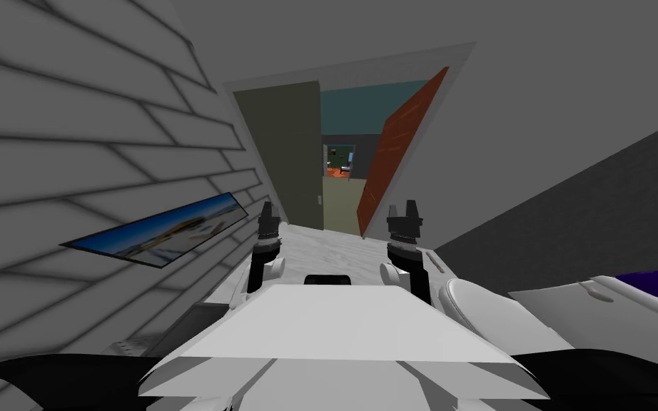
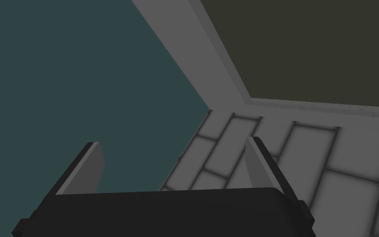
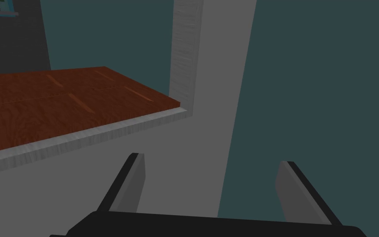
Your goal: Push the door open
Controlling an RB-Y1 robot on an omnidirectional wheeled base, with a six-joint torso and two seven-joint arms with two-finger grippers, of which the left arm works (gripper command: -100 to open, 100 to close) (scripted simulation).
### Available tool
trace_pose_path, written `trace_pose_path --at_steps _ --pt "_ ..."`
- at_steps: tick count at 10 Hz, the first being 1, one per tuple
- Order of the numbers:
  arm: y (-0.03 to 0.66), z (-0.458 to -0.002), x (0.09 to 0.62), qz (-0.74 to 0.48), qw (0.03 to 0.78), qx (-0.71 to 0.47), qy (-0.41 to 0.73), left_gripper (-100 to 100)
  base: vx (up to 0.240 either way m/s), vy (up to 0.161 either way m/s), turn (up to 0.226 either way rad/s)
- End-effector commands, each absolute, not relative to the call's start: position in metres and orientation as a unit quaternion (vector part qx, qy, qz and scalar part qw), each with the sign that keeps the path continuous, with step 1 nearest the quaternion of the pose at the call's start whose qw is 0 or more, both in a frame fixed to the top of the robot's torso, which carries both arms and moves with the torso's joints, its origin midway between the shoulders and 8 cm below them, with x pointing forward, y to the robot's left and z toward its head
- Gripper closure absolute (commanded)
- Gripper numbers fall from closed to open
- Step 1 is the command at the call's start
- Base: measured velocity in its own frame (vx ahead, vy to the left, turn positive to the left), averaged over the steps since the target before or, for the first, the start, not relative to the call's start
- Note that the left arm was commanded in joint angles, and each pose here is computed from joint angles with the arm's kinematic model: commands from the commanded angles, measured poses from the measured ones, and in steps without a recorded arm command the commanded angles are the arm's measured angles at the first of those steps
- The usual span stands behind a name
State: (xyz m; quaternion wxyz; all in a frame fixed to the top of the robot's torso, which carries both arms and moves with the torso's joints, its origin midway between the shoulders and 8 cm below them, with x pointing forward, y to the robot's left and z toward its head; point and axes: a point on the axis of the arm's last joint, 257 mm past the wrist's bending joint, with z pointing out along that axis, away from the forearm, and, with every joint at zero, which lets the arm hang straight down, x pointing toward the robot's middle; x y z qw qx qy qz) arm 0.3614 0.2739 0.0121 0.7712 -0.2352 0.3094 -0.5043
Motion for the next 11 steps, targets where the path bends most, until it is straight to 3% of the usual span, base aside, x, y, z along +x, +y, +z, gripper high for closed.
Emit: trace_pose_path --at_steps 1,11 --pt "0.274 0.001 0.368 -0.508 0.764 -0.241 0.316 -100 0.112 0.01 -0.009" --pt "0.263 -0.082 0.422 -0.529 0.711 -0.283 0.366 -100 0.097 0.015 -0.018"
